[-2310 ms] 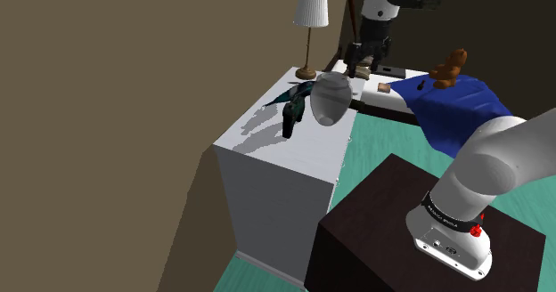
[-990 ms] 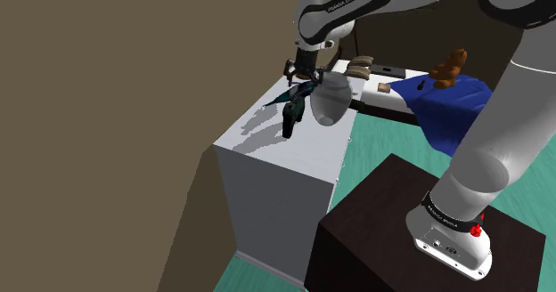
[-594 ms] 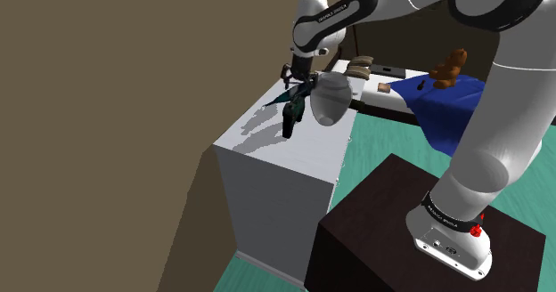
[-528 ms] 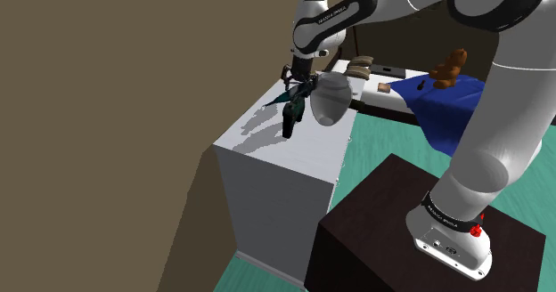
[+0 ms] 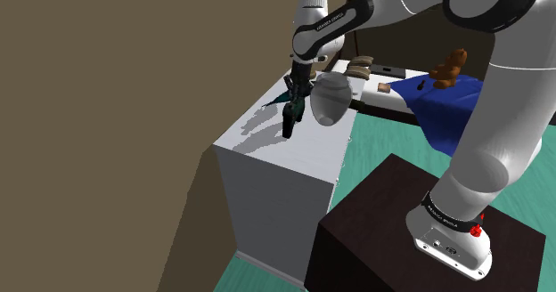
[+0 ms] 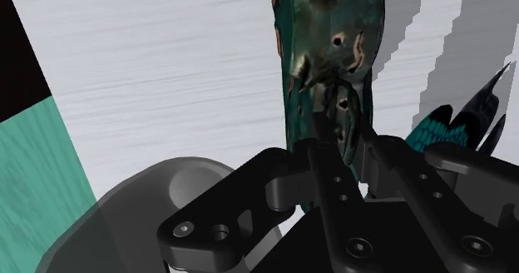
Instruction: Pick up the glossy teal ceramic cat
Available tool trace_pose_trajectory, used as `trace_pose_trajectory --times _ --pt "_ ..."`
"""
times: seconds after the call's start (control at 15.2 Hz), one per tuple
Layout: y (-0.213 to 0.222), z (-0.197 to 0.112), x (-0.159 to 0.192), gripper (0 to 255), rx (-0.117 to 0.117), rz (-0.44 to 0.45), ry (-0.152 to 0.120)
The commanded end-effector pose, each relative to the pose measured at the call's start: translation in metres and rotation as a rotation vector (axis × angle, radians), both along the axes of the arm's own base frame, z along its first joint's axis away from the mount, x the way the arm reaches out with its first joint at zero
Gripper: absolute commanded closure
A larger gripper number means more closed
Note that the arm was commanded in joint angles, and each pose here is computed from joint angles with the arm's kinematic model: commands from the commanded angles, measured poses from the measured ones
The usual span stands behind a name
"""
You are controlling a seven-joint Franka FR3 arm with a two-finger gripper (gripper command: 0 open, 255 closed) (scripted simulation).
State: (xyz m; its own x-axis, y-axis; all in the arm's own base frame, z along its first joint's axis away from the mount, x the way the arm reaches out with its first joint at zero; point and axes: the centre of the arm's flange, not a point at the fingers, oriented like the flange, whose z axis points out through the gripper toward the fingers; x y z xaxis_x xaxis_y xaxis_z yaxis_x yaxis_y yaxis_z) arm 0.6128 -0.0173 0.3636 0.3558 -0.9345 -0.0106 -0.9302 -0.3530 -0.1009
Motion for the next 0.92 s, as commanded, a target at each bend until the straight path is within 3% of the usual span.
trace_pose_trajectory --times 0.0,0.33,0.86 --pt "0.0 -0.001 0.0 255 0.0 0.0 0.002" --pt "0.0 -0.001 0.0 255 0.0 0.0 0.002" --pt "0.0 0.042 0.0 255 0.0 0.0 0.002"
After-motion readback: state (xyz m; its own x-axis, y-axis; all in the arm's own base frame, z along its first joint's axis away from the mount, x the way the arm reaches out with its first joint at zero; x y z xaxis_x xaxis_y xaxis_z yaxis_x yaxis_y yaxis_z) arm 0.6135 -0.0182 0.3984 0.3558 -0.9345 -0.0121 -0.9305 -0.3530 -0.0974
